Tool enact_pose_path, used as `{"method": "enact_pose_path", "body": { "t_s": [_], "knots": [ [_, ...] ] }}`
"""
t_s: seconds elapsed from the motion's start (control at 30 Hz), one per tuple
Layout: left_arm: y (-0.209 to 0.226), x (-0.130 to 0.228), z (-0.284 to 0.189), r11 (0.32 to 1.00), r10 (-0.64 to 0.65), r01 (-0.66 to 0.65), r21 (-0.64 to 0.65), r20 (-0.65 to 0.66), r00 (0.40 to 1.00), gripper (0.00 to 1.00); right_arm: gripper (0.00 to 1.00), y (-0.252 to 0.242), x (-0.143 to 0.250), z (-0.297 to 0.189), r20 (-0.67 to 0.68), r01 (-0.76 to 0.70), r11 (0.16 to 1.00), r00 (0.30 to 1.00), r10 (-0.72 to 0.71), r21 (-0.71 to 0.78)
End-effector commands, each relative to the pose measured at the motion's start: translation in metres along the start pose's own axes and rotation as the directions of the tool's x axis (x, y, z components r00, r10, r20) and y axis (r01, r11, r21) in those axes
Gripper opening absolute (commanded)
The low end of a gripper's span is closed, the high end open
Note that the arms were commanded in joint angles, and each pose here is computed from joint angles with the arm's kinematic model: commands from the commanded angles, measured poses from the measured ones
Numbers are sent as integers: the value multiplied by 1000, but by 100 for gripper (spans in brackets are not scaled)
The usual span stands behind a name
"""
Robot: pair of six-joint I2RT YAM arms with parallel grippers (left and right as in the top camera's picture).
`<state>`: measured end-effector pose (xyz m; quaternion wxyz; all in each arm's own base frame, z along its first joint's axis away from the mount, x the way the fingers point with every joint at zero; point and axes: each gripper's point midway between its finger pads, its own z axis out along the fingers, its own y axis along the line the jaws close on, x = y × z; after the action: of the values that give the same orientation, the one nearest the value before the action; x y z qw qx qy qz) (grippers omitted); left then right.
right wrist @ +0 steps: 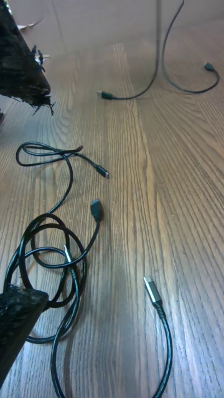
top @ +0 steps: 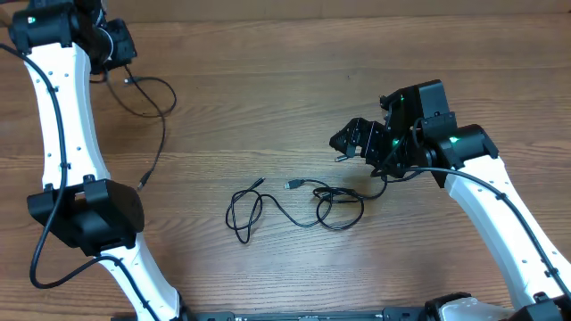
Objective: Untangle cables
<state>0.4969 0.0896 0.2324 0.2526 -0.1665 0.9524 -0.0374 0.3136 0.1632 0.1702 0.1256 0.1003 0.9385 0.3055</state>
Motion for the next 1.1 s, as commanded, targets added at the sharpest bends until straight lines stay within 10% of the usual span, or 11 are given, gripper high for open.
{"method": "enact_pose_path", "body": {
  "t_s": [0.0,0.5,0.77,1.07],
  "knots": [
    [-9,24,18,999,52,-51,16,-89,995,49,95,-2,1,3,-4,6,1000,1000,-6,10],
    [21,152,83,996,-34,-10,-89,-477,879,68,95,-2,1,3,-4,6,1000,1000,-6,9],
    [71,165,108,926,-262,119,-360,-381,887,93,95,-3,3,3,-10,3,1000,1000,-2,13],
    [100,175,119,868,-428,282,-408,-328,842,86,96,-4,3,3,-13,1,1000,1000,-1,16]
  ]
}}
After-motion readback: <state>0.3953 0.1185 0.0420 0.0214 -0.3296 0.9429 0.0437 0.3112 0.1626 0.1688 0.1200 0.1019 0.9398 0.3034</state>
